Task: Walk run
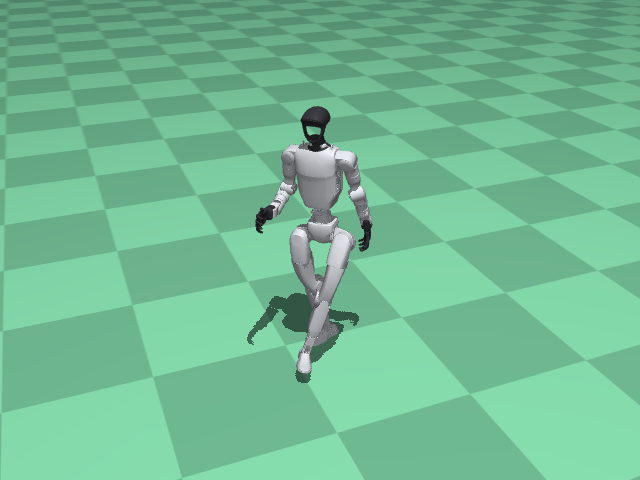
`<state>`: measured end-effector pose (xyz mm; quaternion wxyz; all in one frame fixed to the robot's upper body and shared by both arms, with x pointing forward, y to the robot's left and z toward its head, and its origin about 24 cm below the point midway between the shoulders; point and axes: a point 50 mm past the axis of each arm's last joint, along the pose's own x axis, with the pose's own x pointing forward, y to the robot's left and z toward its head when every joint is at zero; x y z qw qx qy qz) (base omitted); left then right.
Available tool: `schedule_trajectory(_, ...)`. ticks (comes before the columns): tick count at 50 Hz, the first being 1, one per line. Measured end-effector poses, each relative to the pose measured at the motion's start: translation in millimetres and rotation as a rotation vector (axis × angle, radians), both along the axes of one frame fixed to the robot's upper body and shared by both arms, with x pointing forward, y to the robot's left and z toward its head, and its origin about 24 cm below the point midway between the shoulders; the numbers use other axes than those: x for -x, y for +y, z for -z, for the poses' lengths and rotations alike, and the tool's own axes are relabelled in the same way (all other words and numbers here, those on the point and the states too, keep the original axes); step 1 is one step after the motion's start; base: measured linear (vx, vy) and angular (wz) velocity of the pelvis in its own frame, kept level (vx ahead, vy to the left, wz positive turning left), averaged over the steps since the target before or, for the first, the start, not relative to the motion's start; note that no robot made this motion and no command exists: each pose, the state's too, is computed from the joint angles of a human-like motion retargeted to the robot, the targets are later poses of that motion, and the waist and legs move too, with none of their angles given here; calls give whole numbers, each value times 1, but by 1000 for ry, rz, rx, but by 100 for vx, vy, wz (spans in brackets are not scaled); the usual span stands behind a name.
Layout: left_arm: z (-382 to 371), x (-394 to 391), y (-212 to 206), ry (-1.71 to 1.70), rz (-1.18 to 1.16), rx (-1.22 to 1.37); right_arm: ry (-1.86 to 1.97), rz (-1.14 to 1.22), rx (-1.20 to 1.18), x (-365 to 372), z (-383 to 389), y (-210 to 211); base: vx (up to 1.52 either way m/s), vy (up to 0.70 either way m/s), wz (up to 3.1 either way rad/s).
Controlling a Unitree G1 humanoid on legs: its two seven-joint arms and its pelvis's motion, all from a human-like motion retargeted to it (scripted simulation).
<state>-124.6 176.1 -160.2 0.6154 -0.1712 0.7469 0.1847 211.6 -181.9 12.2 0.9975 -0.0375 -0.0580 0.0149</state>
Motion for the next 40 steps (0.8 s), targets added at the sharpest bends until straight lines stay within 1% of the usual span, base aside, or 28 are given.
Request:
schedule_trajectory(4,-3,13,-35,0,-140,42,-15,-25,-4,-4,-1,13,65,-2,47)
schedule_trajectory(7,-7,21,-53,14,-160,95,8,-52,-31,-1,5,25,75,-3,-20)
schedule_trajectory(10,-10,29,-52,46,-128,115,56,-81,-75,10,17,38,107,-17,-29)
schedule_trajectory(13,-9,26,-37,64,-119,97,120,-112,-114,25,31,51,99,5,59)
schedule_trajectory(17,7,-22,-13,-57,-72,16,159,-124,-109,34,38,54,76,10,122)
schedule_trajectory(22,17,-146,20,-449,126,-103,175,-81,-90,39,41,37,59,7,192)
schedule_trajectory(27,-11,-260,43,-812,345,-171,175,-20,-79,45,40,25,66,-10,205)
schedule_trajectory(30,-34,-306,51,-962,425,-231,187,9,-87,46,42,25,72,-16,118)
schedule_trajectory(35,-52,-332,54,-1081,404,-276,182,12,-76,44,41,27,69,-14,41)
schedule_trajectory(40,-30,-297,46,-978,310,-196,174,-29,-56,43,39,30,80,-22,49)
